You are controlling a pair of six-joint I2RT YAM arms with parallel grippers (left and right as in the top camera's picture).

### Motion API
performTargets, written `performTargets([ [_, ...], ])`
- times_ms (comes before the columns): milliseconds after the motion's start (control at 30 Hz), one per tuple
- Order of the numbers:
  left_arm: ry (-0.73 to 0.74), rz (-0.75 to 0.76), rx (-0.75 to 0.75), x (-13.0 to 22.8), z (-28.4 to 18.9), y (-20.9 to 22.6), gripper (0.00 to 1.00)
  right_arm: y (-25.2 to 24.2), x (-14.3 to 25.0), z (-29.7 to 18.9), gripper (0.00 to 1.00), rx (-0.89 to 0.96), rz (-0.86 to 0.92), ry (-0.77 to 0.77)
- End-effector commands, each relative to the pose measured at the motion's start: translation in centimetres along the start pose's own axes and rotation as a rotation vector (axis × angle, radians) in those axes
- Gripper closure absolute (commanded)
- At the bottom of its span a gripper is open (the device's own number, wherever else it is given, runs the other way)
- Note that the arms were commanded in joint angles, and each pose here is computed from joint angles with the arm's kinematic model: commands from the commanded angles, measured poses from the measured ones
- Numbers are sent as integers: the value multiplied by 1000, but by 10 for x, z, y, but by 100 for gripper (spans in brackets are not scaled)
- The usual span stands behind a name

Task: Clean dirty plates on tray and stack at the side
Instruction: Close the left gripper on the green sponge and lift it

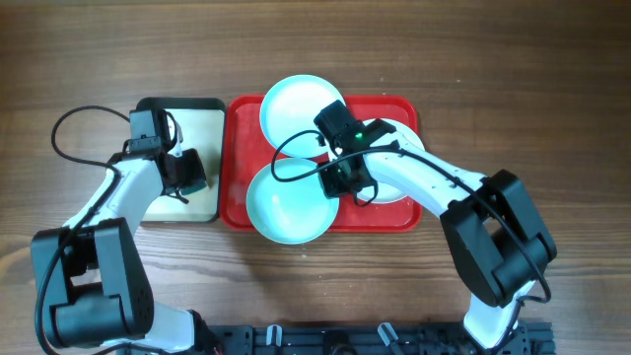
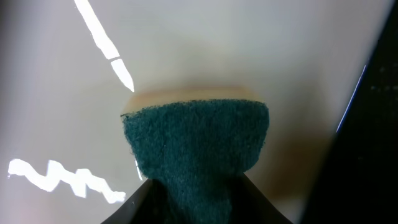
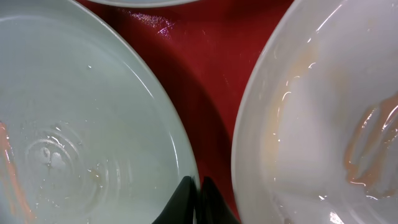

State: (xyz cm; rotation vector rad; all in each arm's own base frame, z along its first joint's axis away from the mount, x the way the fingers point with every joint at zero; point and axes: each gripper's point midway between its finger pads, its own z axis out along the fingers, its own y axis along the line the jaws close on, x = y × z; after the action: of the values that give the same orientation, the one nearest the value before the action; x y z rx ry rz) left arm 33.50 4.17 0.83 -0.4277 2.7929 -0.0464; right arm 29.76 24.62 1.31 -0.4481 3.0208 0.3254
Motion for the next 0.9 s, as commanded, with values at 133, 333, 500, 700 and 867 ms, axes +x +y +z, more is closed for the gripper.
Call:
performTargets([
  [133,23,-13,-4,16,8,4,68,1,-4,1,93,3,1,-3],
  [333,-1,-13,1,10,8,3,90,1,-4,1,93,3,1,-3],
  [500,-22,-12,5,6,3,2,96,1,-4,1,93,3,1,-3],
  [700,-125,-9,23,-13,-28,-2,96,1,-4,1,93,3,1,-3],
  [867,-266,0,47,-33,-71,-7,96,1,-4,1,93,2,1,-4],
])
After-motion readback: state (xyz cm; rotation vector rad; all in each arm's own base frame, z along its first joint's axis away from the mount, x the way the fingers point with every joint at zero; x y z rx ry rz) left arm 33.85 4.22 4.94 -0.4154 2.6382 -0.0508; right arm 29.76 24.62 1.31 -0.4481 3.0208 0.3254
